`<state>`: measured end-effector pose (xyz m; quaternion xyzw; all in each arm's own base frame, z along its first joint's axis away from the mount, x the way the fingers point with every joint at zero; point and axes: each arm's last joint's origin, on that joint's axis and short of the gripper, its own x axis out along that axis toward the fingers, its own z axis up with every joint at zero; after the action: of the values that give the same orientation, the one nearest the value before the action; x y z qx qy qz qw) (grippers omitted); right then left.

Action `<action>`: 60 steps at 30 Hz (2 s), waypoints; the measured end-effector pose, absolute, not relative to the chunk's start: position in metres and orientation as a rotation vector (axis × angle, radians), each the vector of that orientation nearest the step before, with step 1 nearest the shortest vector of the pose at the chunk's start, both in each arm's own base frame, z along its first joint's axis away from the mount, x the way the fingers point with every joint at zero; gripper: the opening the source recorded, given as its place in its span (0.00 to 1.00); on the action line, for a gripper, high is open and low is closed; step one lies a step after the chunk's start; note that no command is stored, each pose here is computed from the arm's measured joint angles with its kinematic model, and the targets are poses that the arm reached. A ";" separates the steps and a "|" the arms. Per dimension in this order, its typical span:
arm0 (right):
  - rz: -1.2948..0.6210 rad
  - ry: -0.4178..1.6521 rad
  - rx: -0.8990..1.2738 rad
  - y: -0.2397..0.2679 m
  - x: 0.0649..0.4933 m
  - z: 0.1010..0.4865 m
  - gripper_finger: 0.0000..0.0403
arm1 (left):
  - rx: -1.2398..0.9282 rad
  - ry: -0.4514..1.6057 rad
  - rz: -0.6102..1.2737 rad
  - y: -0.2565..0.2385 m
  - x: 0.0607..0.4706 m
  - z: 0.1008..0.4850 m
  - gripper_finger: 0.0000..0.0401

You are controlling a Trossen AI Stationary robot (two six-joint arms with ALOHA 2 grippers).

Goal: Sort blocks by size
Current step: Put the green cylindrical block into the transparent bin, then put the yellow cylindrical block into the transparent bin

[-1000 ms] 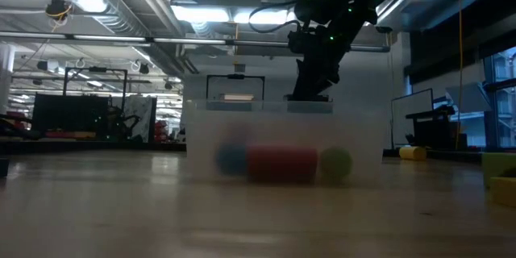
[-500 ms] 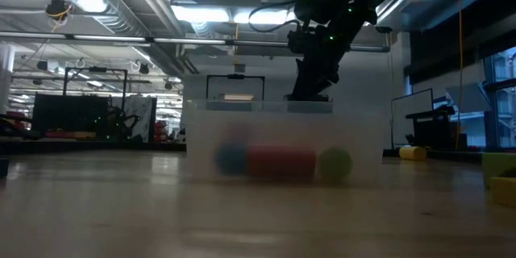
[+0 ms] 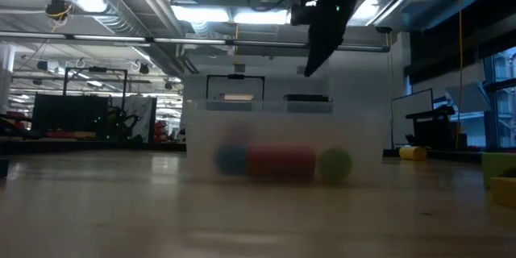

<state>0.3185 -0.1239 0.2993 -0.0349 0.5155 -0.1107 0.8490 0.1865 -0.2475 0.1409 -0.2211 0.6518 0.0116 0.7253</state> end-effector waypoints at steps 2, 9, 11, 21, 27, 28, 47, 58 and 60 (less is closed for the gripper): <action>-0.240 1.119 -0.133 -0.124 0.316 0.312 0.52 | -0.530 1.400 0.033 -0.245 0.194 0.144 0.29; -0.286 1.203 -0.198 -0.131 0.293 0.347 0.52 | -0.635 1.133 0.059 -0.221 0.235 0.165 0.29; -0.287 1.213 -0.169 -0.137 0.280 0.353 0.52 | -0.642 1.050 0.037 -0.210 0.250 0.173 0.29; -0.252 1.091 0.208 -0.161 0.227 0.369 0.52 | -0.365 0.816 0.049 -0.123 0.308 0.190 0.29; -0.094 1.122 0.413 -0.138 0.219 0.344 0.52 | -0.257 0.704 0.073 -0.077 0.330 0.198 0.29; -0.072 1.143 0.432 -0.134 0.220 0.338 0.52 | -0.242 0.703 0.073 -0.072 0.331 0.198 0.30; -0.578 1.422 0.274 -0.077 0.234 0.264 0.52 | -0.112 0.712 0.045 -0.050 0.335 0.197 0.47; -0.834 1.211 0.458 -0.140 0.219 0.240 0.52 | -0.123 0.704 0.121 -0.021 0.338 0.197 0.48; -0.907 1.194 0.529 -0.150 0.211 0.233 0.52 | -0.127 0.703 0.134 -0.016 0.339 0.197 0.48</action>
<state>0.2107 -0.1497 0.2331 0.2376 0.5362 -0.4071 0.7002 0.3386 -0.0163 0.1975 -0.0622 0.3437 0.0655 0.9347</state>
